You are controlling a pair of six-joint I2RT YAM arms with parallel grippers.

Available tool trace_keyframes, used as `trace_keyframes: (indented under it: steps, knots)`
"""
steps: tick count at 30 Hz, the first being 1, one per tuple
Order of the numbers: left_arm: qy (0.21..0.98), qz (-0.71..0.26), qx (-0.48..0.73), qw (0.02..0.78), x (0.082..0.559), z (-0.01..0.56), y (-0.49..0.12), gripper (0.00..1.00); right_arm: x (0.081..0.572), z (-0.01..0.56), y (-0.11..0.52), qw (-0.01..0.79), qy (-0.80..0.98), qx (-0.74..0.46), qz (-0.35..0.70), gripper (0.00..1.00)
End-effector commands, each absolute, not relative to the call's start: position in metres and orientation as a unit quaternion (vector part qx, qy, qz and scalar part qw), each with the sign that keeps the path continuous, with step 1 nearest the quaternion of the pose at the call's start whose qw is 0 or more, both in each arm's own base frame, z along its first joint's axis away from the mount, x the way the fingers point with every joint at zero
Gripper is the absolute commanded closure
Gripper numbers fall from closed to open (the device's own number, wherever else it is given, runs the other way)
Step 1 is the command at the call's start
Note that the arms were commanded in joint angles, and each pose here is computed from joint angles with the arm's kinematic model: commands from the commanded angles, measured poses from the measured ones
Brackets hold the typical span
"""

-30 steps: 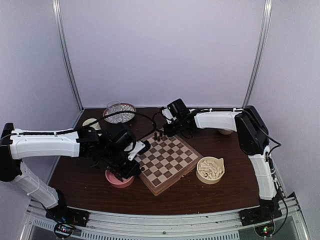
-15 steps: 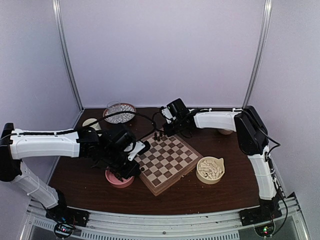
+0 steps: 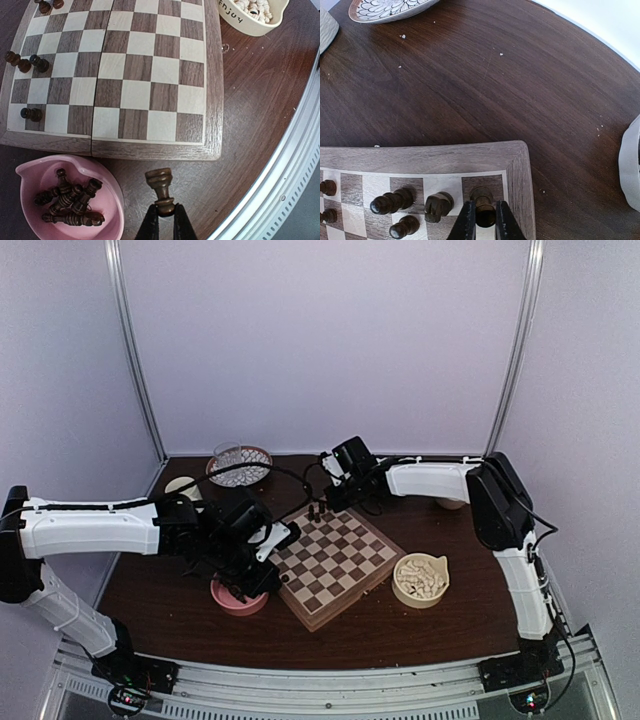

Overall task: Set up the chess pieces on the board
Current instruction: Place the rook at h8.

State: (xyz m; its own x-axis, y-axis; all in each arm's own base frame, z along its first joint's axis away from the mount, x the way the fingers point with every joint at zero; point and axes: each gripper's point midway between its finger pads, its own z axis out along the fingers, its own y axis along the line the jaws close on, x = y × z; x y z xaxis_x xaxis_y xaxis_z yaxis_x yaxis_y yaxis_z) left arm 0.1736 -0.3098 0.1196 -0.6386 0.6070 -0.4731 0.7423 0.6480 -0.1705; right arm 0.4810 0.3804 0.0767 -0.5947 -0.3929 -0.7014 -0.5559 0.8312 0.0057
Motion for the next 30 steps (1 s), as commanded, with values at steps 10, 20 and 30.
trace_keyframes:
  steps: [10, 20, 30]
  knots:
    - [0.883, -0.177, 0.386, 0.198, 0.177, 0.117, -0.315, 1.0, 0.492, 0.081, 0.382, 0.372, 0.883, -0.267, 0.107, 0.7]
    - [0.882, -0.175, 0.39, 0.2, 0.182, 0.117, -0.32, 1.0, 0.491, 0.115, 0.379, 0.392, 0.874, -0.267, 0.107, 0.66]
    - [0.887, -0.144, 0.407, 0.165, 0.19, 0.102, -0.333, 1.0, 0.444, 0.172, 0.359, 0.44, 0.849, -0.274, 0.109, 0.63]
